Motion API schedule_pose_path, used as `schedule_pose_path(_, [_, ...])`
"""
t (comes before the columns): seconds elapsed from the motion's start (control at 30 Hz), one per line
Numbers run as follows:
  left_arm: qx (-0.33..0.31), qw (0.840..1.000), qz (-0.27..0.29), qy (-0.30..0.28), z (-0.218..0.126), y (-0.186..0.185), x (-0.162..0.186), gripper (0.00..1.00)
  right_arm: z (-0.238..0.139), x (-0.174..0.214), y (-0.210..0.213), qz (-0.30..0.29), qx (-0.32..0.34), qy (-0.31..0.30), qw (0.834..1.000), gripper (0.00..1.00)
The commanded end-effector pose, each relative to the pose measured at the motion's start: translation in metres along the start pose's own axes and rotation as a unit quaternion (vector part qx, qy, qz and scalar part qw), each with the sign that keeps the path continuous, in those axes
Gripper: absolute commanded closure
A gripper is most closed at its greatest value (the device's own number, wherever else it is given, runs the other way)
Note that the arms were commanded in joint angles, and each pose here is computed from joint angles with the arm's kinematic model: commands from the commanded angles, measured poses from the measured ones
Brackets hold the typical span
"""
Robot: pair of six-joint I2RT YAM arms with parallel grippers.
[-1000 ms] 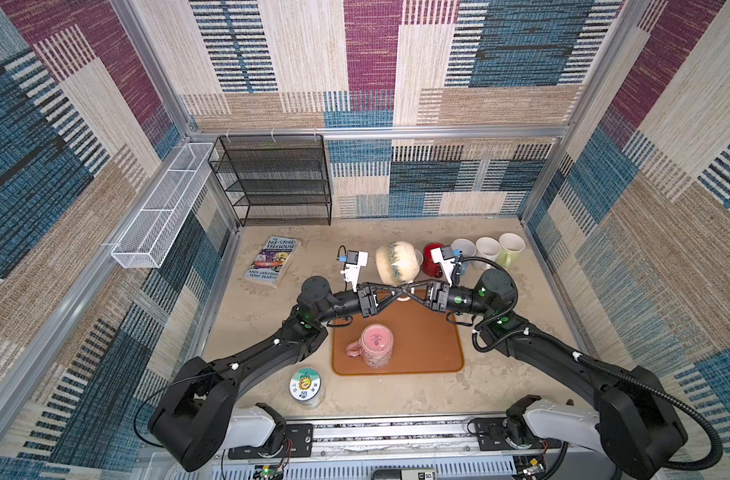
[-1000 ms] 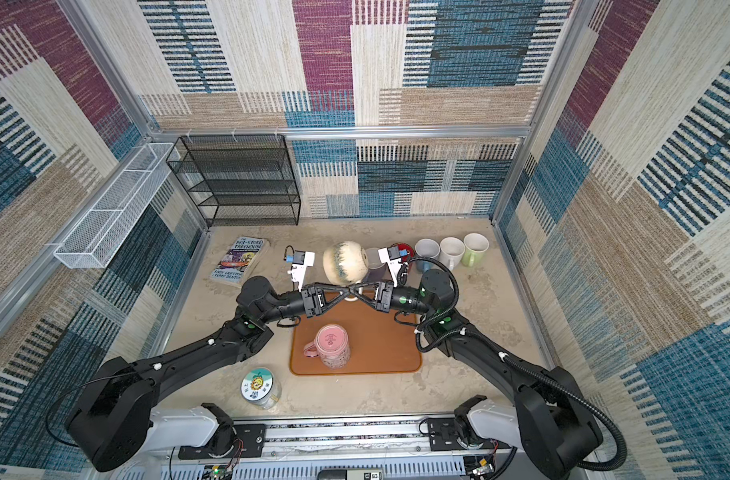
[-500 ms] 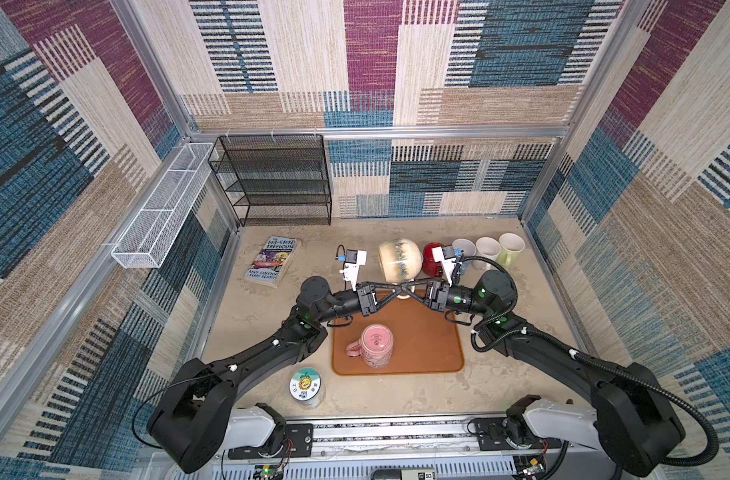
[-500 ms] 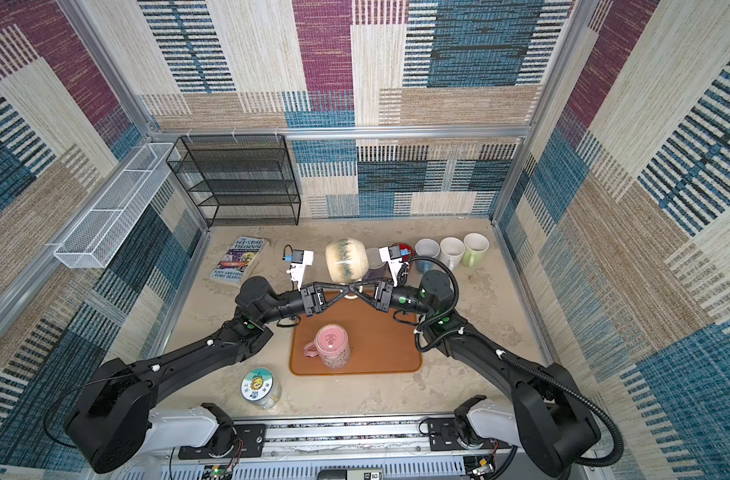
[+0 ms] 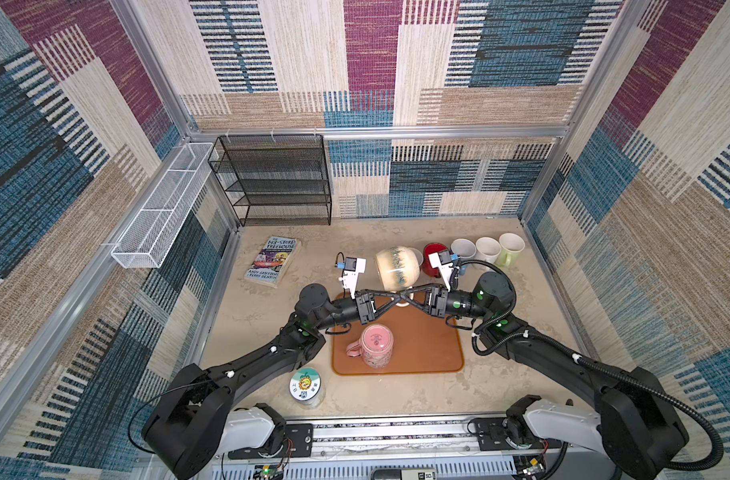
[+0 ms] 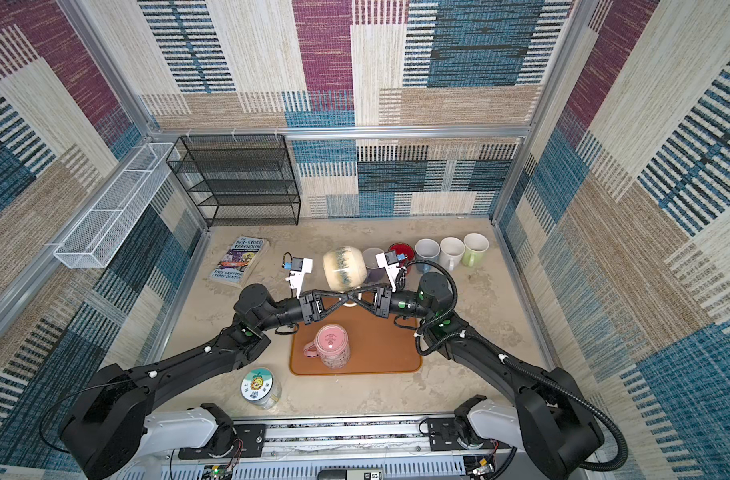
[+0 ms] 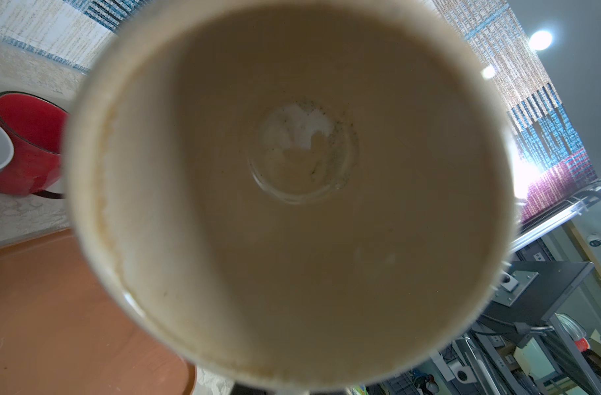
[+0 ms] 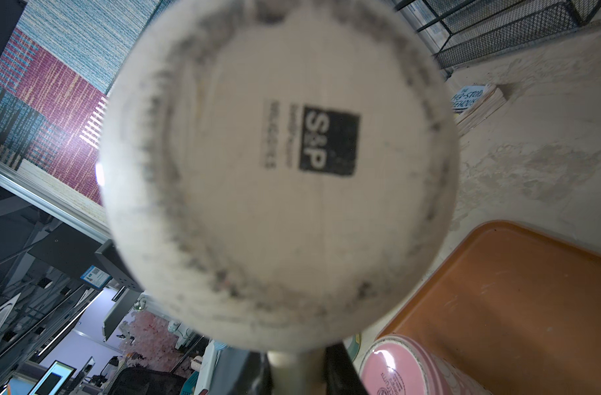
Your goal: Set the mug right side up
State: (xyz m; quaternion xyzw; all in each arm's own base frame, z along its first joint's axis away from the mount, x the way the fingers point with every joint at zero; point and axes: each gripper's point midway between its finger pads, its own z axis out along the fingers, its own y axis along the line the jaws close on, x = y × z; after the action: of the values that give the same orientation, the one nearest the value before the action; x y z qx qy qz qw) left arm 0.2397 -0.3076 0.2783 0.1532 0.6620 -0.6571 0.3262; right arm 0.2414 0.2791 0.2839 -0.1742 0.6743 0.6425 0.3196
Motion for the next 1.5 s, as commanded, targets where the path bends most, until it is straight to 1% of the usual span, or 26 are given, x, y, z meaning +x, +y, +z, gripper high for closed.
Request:
schedule_pose_path(0.0, [-0.006, 1.000, 0.022, -0.005, -0.002, 0.006, 0.002, 1.00, -0.003, -0.015, 0.029, -0.049, -0.046, -0.024, 0.997, 0.81])
schedule_pose_path(0.13, [-0.008, 1.000, 0.023, -0.007, -0.003, 0.007, 0.003, 1.00, -0.004, -0.015, 0.032, -0.051, -0.054, -0.024, 0.997, 0.72])
schedule_pose_path(0.27, [-0.013, 1.000, 0.023, -0.005, -0.003, 0.010, 0.004, 1.00, -0.005, -0.014, 0.035, -0.053, -0.061, -0.024, 0.996, 0.73])
schedule_pose_path(0.3, [-0.014, 1.000, 0.023, -0.006, -0.004, 0.010, 0.004, 1.00, -0.005, -0.013, 0.035, -0.053, -0.063, -0.023, 0.996, 0.75])
schedule_pose_path(0.43, [-0.016, 1.000, 0.022, -0.006, -0.003, 0.012, 0.005, 1.00, -0.005, -0.014, 0.036, -0.054, -0.064, -0.024, 0.996, 0.93])
schedule_pose_path(0.53, [-0.016, 1.000, 0.021, -0.005, -0.004, 0.012, 0.005, 1.00, -0.005, -0.013, 0.034, -0.051, -0.062, -0.023, 0.996, 1.00])
schedule_pose_path(0.87, [-0.013, 1.000, 0.021, 0.005, 0.000, 0.012, 0.006, 1.00, -0.004, -0.008, 0.025, -0.046, -0.054, -0.022, 0.997, 1.00])
schedule_pose_path(1.07, [-0.004, 1.000, 0.018, 0.009, 0.004, 0.012, 0.005, 0.88, -0.002, -0.007, 0.023, -0.046, -0.054, -0.020, 0.997, 1.00])
schedule_pose_path(1.17, [0.001, 1.000, 0.018, 0.010, 0.005, 0.011, 0.004, 0.85, 0.000, -0.006, 0.021, -0.045, -0.053, -0.017, 0.997, 1.00])
schedule_pose_path(1.27, [0.004, 1.000, 0.019, 0.013, 0.007, 0.010, 0.004, 1.00, 0.001, -0.006, 0.018, -0.043, -0.052, -0.016, 0.998, 1.00])
schedule_pose_path(1.47, [0.004, 1.000, 0.020, 0.014, 0.006, 0.010, 0.004, 1.00, 0.003, -0.005, 0.014, -0.039, -0.049, -0.013, 0.998, 1.00])
